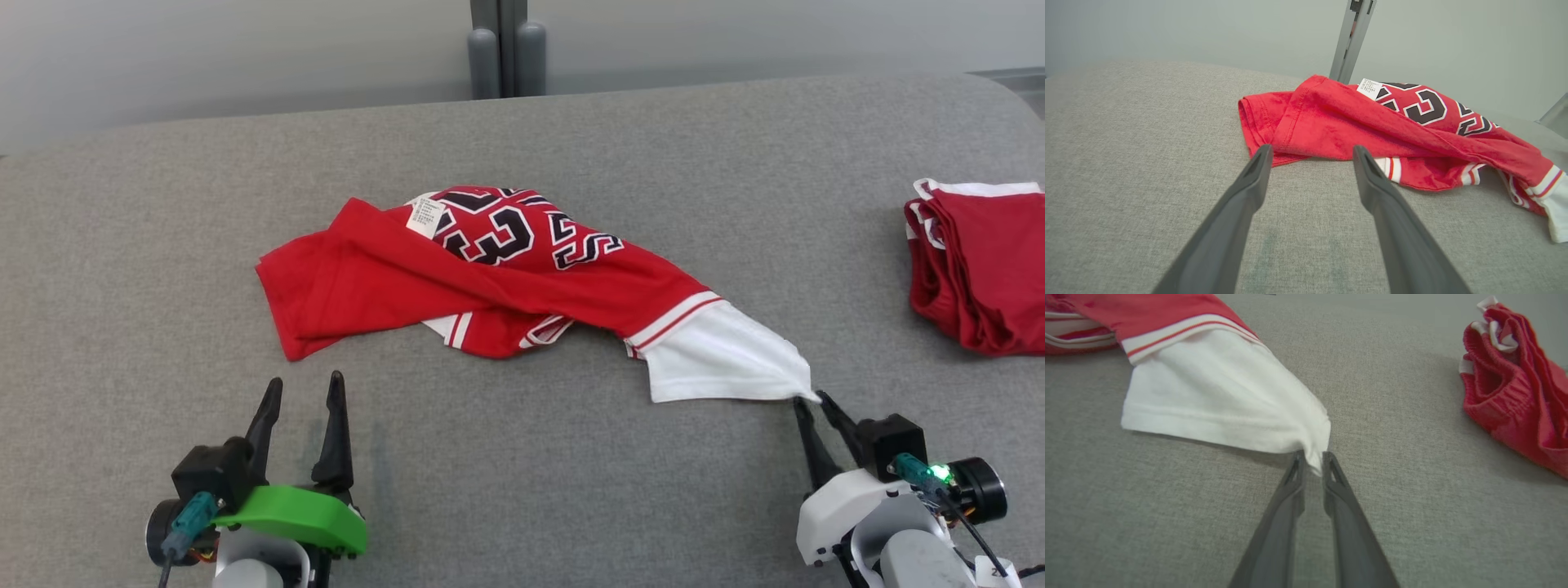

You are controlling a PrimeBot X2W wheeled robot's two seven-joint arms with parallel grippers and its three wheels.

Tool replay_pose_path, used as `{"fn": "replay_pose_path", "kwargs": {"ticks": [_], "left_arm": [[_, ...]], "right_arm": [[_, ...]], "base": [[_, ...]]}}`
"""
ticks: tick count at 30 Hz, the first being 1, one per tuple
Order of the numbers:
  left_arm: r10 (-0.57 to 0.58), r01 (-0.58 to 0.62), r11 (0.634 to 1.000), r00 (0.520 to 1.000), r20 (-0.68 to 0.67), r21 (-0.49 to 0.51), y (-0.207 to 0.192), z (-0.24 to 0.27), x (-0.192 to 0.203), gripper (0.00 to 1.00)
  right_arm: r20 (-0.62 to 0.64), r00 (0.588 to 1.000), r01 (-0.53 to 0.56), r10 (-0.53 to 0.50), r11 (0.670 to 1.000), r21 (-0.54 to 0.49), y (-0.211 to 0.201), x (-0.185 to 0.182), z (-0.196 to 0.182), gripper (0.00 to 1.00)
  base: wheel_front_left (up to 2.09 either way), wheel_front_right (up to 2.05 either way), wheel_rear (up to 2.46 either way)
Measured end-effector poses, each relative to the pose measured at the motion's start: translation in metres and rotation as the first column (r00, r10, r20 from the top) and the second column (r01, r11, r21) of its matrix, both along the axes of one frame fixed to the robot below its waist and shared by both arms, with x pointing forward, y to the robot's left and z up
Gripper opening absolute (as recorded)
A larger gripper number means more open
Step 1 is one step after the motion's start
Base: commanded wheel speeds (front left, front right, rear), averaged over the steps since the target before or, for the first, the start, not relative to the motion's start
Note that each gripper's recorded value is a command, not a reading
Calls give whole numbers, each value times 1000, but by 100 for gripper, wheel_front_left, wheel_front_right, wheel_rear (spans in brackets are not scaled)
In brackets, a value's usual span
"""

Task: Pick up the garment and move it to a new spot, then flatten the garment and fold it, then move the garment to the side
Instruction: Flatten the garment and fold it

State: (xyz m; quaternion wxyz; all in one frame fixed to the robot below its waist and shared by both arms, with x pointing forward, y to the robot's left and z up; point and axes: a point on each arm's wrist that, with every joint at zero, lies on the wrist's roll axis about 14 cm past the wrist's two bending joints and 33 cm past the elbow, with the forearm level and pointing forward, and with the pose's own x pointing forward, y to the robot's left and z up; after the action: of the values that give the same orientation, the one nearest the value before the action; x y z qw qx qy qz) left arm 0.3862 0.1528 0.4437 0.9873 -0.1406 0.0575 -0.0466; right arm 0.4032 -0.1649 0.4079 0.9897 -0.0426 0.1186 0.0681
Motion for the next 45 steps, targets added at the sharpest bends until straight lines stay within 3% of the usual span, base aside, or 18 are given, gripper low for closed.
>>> {"fn": "replay_pose_path", "kwargs": {"ticks": [11, 22, 30, 38, 39, 40, 41, 42, 45], "left_arm": [[-92, 91, 996, 994, 56, 26, -18, 18, 70, 100], [-152, 154, 984, 988, -29, 85, -12, -5, 145, 100], [-195, 203, 977, 975, -106, 66, -22, -30, 170, 100], [-231, 245, 968, 956, -182, 57, -29, -53, 168, 100], [-230, 244, 968, 955, -186, 58, -28, -54, 168, 95], [-230, 245, 968, 954, -192, 62, -27, -55, 167, 53], [-230, 247, 967, 953, -197, 64, -26, -56, 166, 20], [-233, 251, 966, 952, -200, 65, -26, -56, 165, 0], [-243, 260, 964, 948, -203, 61, -29, -55, 162, 0]], "right_arm": [[97, 995, -51, 39, 990, 129, 28, 24, 27, 100], [130, 990, -77, 50, 974, 212, 40, 48, 31, 100], [125, 992, -48, 20, 972, 231, 30, 49, 28, 100], [115, 993, -30, 3, 973, 231, 24, 48, 24, 100], [115, 993, -30, 3, 973, 231, 24, 48, 24, 100], [115, 993, -30, 3, 973, 231, 24, 48, 24, 100], [115, 993, -30, 4, 973, 230, 24, 48, 24, 100], [115, 993, -30, 4, 973, 229, 24, 48, 24, 100], [117, 993, -32, 6, 973, 227, 24, 48, 25, 100]], "base": [[0, 0, 0], [0, 0, 0], [0, 0, 0], [0, 0, 0], [0, 0, 0], [0, 0, 0], [0, 0, 0], [0, 0, 0], [0, 0, 0]]}}
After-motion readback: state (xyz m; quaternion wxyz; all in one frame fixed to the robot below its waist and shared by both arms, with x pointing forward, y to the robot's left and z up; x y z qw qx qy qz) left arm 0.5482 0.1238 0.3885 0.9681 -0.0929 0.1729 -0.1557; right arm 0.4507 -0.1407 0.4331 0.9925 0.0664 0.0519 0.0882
